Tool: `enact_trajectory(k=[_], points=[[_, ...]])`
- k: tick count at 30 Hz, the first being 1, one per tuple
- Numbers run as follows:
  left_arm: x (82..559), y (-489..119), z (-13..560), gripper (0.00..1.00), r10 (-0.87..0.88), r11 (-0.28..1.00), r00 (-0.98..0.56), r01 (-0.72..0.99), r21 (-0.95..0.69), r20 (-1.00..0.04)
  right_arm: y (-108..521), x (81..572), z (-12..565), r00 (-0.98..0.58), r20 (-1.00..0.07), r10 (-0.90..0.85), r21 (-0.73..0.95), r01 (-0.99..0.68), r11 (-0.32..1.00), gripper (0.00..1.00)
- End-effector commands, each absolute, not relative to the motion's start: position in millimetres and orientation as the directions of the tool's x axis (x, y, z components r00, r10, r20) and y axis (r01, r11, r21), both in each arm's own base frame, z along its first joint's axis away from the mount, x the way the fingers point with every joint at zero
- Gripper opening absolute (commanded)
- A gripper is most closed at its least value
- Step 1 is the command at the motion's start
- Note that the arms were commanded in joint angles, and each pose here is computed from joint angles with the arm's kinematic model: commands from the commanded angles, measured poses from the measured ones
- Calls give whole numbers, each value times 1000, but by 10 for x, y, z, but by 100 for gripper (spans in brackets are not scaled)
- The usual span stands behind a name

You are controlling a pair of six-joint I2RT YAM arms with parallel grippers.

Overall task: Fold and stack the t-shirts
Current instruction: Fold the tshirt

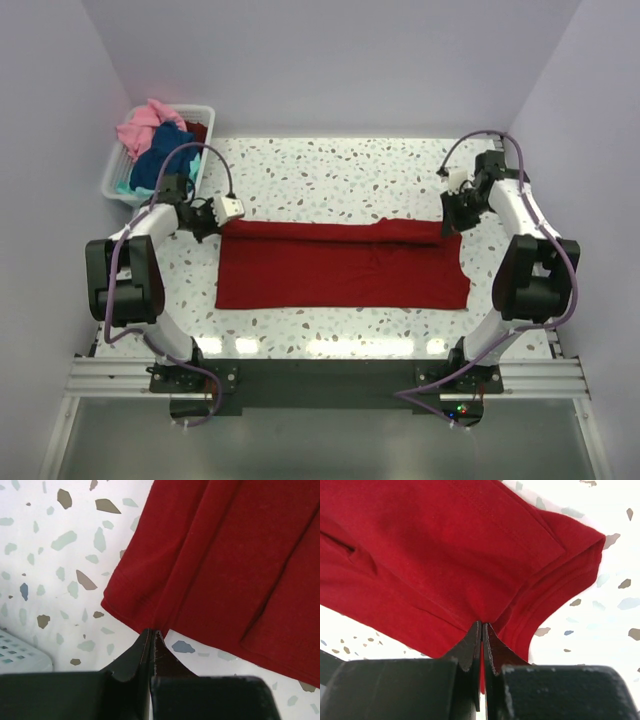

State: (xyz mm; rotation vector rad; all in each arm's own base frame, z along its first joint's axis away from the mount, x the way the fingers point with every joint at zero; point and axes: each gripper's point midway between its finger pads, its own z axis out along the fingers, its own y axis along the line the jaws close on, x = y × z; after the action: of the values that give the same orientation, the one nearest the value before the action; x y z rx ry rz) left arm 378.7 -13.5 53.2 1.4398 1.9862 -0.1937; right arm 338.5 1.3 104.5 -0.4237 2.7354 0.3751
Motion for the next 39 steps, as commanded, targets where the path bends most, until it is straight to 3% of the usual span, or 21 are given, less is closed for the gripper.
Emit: enact_trajectory(k=[1,17,30,39], points=[[3789,-86,523,0,815,354,-136,886,299,-563,-107,3433,935,-884,-377,-276,141,-349,926,0],[3694,-114,380,0,838,349,-159,892,288,-522,-186,3389,583,-913,-254,-320,144,-363,921,0],[3723,-137,721,0,834,340,-135,889,306,-535,-215,3585,1081,-878,-325,-350,101,-400,911,0],[3477,-184,619,0,830,335,-164,910,243,-533,-271,3487,910,-880,-291,-375,82,-413,907,0]])
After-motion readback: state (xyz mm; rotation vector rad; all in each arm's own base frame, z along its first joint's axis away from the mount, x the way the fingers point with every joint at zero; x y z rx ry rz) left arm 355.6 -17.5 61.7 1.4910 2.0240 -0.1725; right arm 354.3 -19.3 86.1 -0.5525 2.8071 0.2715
